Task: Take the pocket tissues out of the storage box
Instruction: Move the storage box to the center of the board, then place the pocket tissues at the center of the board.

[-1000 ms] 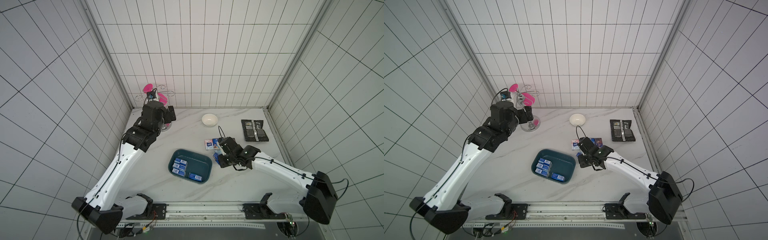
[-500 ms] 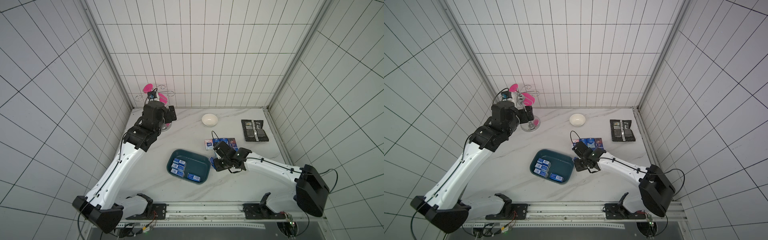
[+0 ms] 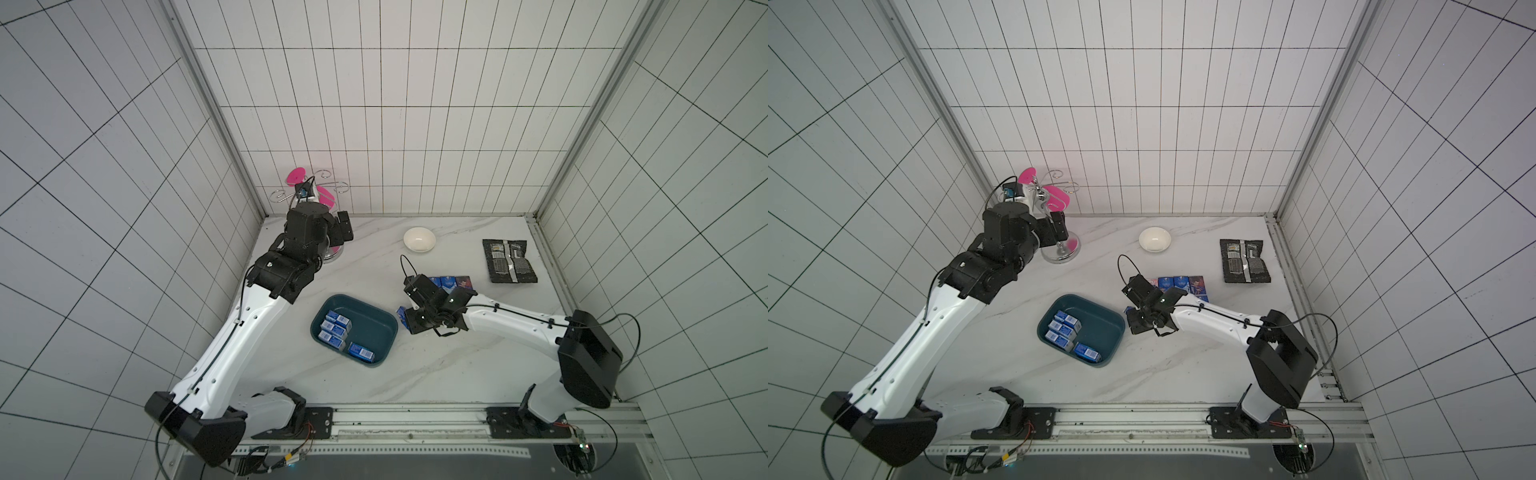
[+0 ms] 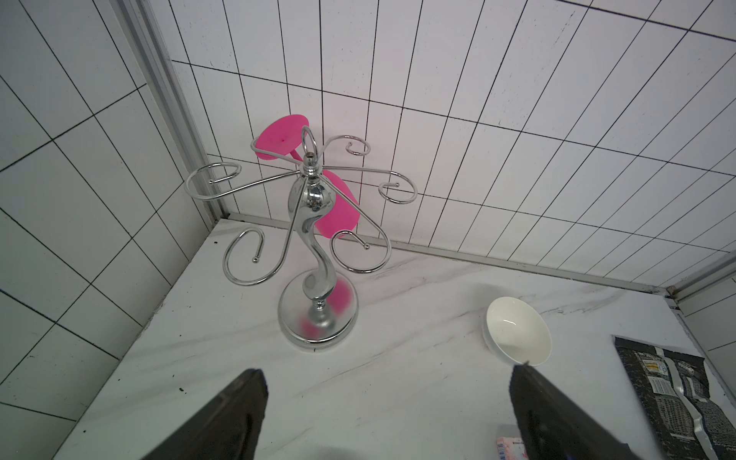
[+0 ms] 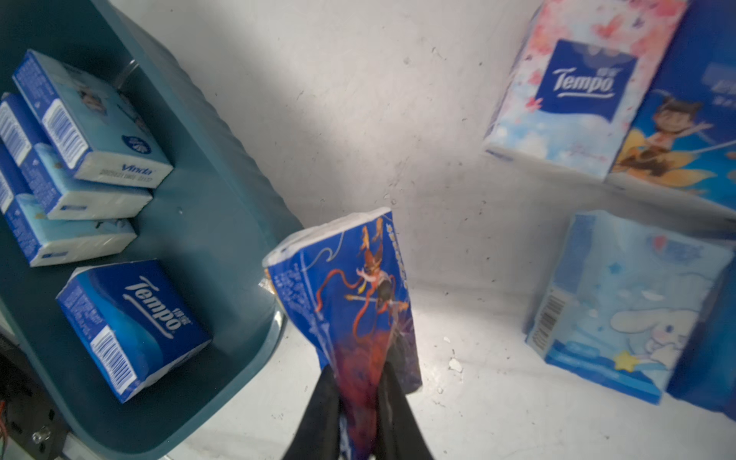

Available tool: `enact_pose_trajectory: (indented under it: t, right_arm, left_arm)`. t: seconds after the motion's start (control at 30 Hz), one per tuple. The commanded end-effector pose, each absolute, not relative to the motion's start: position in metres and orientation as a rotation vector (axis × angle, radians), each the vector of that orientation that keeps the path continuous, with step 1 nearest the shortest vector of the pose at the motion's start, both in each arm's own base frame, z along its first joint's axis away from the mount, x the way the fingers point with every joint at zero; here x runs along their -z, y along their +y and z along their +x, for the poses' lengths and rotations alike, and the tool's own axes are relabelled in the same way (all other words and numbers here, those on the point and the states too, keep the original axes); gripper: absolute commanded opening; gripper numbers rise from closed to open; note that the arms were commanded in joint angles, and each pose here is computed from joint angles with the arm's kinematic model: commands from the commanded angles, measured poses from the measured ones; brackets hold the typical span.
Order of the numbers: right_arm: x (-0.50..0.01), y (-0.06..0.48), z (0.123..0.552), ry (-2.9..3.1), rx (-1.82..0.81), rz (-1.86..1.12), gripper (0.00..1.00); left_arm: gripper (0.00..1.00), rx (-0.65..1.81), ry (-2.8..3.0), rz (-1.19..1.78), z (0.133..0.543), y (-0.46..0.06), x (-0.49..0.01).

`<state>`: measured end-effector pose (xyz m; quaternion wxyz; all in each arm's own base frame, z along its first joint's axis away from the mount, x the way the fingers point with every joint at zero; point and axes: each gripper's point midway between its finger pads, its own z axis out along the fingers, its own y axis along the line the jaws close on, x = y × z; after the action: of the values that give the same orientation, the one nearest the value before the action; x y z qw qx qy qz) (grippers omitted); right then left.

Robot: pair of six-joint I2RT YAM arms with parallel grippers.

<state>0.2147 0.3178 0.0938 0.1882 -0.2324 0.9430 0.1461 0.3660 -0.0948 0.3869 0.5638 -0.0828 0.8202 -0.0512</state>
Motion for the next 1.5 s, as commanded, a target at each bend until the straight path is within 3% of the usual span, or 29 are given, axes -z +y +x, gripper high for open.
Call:
enact_pose_trajectory:
  t: [0.0,0.4,0.63,0.7,1.07,1.17,1.3,1.47]
  right_arm:
    - [-0.100,0.310,0.239,2.608,-0.310,-0.523,0.16]
    - [-0.068,0.307,0.259,2.605,-0.160,-0.369,0.20]
    - [-0.061,0.309,0.260,2.621,-0.149,-0.360,0.33]
    - [-0.062,0.314,0.261,2.624,-0.168,-0.368,0.39]
    - [-0.099,0.339,0.262,2.577,-0.325,-0.416,0.43]
    - [-0.097,0.348,0.259,2.573,-0.384,-0.454,0.38]
    - [-0.093,0.363,0.257,2.580,-0.466,-0.487,0.21]
    - [-0.090,0.379,0.256,2.594,-0.522,-0.524,0.12]
  left_arm:
    - [0.98,0.143,1.915,-0.189,0.365,-0.098,-0.390]
    - [0.98,0.140,1.903,-0.191,0.355,-0.092,-0.395]
    - [0.98,0.136,1.899,-0.195,0.350,-0.089,-0.397]
    - [0.98,0.138,1.901,-0.196,0.351,-0.089,-0.396]
    - [0.98,0.127,1.905,-0.199,0.353,-0.089,-0.394]
    - [0.98,0.137,1.906,-0.202,0.352,-0.090,-0.394]
    - [0.98,0.133,1.904,-0.205,0.350,-0.089,-0.396]
    - [0.98,0.127,1.911,-0.203,0.350,-0.089,-0.395]
